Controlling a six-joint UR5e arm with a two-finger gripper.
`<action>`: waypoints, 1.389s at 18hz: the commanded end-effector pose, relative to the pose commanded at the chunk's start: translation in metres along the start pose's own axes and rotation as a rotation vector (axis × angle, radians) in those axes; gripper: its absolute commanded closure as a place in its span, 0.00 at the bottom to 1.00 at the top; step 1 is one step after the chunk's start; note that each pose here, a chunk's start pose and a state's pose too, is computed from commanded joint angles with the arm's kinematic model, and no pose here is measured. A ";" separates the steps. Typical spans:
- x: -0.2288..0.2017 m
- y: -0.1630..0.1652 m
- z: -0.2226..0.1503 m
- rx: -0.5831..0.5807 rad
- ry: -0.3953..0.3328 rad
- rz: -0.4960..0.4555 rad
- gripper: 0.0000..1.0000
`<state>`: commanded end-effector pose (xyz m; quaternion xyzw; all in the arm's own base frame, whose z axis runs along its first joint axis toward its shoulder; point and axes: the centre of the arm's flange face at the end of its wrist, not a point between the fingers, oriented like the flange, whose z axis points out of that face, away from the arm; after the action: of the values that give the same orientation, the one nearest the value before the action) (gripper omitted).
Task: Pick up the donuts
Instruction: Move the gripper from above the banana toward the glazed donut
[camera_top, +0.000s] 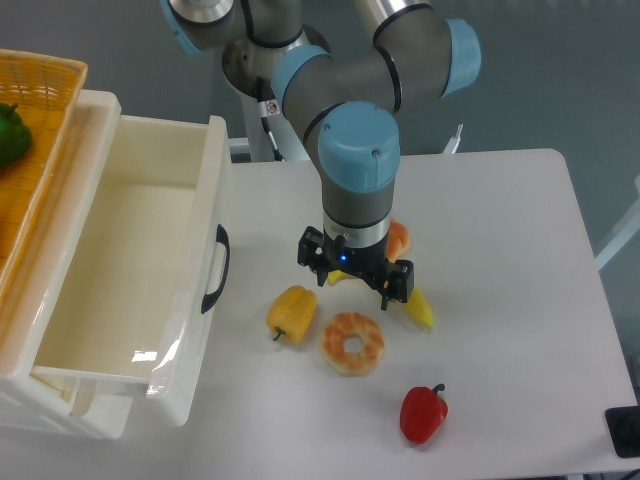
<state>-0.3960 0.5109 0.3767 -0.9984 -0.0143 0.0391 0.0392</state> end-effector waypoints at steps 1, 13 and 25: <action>0.000 0.000 0.000 0.000 -0.002 0.002 0.00; 0.001 -0.004 0.038 -0.023 0.035 0.004 0.00; -0.012 -0.011 0.092 -0.027 0.030 -0.010 0.00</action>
<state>-0.4154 0.5287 0.2875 -0.9992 -0.0190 0.0239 0.0262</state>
